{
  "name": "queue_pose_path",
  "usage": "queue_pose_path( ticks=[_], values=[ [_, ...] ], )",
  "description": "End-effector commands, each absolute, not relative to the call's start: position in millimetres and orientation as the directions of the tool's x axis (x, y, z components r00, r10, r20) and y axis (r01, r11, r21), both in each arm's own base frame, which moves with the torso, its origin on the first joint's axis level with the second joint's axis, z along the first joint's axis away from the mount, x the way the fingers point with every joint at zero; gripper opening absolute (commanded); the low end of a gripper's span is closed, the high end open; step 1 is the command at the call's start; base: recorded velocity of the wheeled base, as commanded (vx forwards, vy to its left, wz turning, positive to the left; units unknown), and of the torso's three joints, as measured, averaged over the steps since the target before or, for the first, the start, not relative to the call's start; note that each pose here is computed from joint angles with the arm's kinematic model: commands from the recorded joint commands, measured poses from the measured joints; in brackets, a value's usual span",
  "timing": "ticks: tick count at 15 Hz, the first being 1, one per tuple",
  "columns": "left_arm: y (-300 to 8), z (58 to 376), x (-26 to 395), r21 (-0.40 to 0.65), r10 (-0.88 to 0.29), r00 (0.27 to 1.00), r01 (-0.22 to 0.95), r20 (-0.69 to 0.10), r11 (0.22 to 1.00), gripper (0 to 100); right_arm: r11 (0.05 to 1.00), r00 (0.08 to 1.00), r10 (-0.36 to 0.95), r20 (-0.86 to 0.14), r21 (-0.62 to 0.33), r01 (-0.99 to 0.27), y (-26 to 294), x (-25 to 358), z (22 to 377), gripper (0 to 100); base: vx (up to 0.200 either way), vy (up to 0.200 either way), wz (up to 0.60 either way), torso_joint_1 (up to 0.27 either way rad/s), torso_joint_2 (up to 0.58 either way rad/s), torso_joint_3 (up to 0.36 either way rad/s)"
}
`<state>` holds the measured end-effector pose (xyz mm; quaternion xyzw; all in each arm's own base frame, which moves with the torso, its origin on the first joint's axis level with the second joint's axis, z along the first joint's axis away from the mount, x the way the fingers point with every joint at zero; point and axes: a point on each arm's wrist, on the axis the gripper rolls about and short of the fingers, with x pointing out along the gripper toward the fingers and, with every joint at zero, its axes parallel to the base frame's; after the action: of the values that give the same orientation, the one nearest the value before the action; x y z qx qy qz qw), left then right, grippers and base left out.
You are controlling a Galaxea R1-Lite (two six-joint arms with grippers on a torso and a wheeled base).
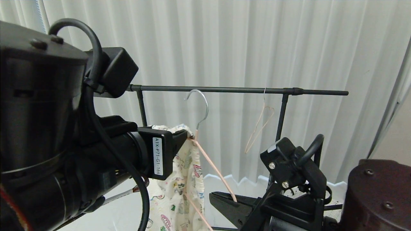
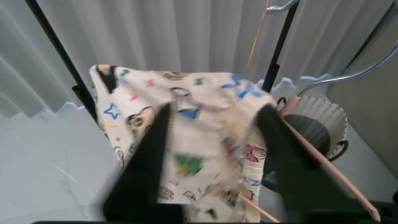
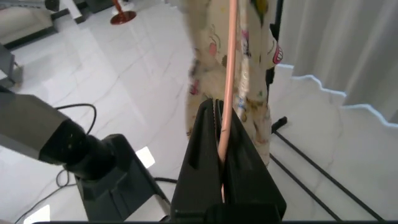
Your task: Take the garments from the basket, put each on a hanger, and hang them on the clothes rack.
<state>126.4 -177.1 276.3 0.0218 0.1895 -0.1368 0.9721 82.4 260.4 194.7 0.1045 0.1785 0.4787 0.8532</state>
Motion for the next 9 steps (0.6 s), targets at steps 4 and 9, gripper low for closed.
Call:
queue_pose_path(
  ticks=[4, 9],
  values=[
    [-164, 277, 120, -0.017, -0.256, 0.895, 0.269, -0.365, 0.963, 100, 0.576, 0.557, 0.815, -0.163, 0.339, -0.744, 251, 83, 205, 0, 0.000, 0.000, 0.00, 0.000, 0.00, 0.000],
    [-141, 259, 129, 0.079, -0.151, 0.902, 0.199, -0.404, 0.977, 100, 0.641, 0.629, 0.766, -0.136, 0.238, -0.730, 222, 89, 211, 0, 0.000, 0.000, 0.00, 0.000, 0.00, 0.000]
  ],
)
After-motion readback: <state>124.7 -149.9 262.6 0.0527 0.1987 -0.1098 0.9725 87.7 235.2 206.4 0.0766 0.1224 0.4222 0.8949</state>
